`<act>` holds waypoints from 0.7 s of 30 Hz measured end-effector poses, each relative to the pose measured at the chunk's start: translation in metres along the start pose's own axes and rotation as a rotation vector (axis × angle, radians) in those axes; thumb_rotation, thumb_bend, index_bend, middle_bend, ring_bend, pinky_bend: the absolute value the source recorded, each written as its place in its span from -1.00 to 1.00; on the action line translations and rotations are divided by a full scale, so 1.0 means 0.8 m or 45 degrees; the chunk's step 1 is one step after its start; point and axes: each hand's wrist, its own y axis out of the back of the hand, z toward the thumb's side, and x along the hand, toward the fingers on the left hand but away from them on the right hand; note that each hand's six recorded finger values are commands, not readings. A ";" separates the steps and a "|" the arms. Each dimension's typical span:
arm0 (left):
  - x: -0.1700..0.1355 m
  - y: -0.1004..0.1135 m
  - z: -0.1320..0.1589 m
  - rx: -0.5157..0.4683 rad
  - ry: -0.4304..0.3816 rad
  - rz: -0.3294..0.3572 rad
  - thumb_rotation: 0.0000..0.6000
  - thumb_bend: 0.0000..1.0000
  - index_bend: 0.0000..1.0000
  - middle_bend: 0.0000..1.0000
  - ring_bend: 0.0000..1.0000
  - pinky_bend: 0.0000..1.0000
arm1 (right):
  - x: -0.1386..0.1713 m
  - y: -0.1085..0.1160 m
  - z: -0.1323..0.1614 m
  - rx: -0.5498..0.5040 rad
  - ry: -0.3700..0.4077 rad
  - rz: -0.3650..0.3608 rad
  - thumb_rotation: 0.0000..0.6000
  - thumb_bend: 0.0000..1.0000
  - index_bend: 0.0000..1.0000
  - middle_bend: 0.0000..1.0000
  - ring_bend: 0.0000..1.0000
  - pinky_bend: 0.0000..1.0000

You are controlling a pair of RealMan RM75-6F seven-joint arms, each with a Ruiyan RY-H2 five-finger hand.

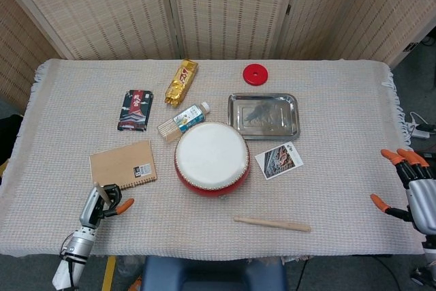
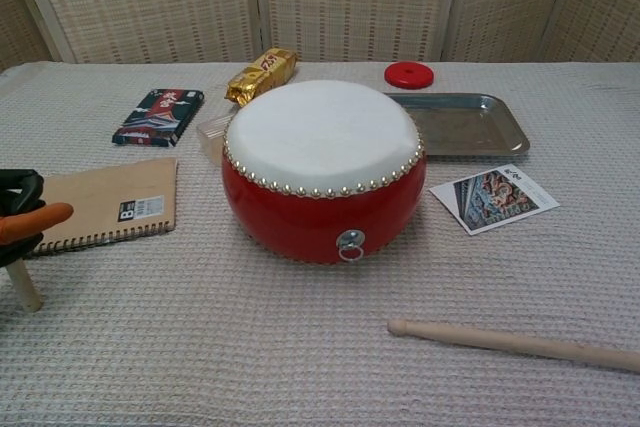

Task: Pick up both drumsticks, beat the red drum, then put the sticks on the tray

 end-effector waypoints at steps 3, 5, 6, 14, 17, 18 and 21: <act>-0.001 0.000 -0.008 -0.003 0.010 -0.002 1.00 -0.49 0.56 0.88 0.70 0.74 | 0.000 -0.001 0.000 -0.003 -0.001 0.005 1.00 -0.75 -0.70 -0.63 -0.94 -0.75; -0.002 0.001 -0.014 -0.004 0.018 -0.003 1.00 -0.49 0.57 0.89 0.70 0.74 | 0.000 -0.001 0.001 -0.003 -0.001 0.007 1.00 -0.75 -0.70 -0.63 -0.94 -0.75; -0.002 0.002 -0.017 -0.005 0.022 -0.004 1.00 -0.49 0.57 0.89 0.70 0.74 | -0.001 -0.001 0.001 -0.003 -0.001 0.007 1.00 -0.75 -0.70 -0.63 -0.94 -0.75; -0.005 0.004 -0.040 -0.010 0.057 -0.001 1.00 -0.49 0.60 0.91 0.71 0.74 | -0.001 -0.003 0.001 -0.004 -0.004 0.015 1.00 -0.75 -0.70 -0.63 -0.94 -0.75; -0.005 0.005 -0.048 -0.003 0.070 -0.001 1.00 -0.49 0.61 0.91 0.72 0.74 | -0.002 -0.003 0.002 -0.002 -0.002 0.015 1.00 -0.75 -0.70 -0.63 -0.94 -0.75; -0.005 0.005 -0.050 -0.001 0.073 -0.001 1.00 -0.49 0.61 0.92 0.72 0.74 | -0.002 -0.003 0.002 -0.002 -0.001 0.015 1.00 -0.75 -0.70 -0.63 -0.94 -0.75; -0.005 0.003 -0.056 -0.006 0.081 -0.003 1.00 -0.45 0.64 0.95 0.75 0.79 | -0.002 -0.003 0.003 -0.003 -0.002 0.016 1.00 -0.75 -0.70 -0.63 -0.94 -0.75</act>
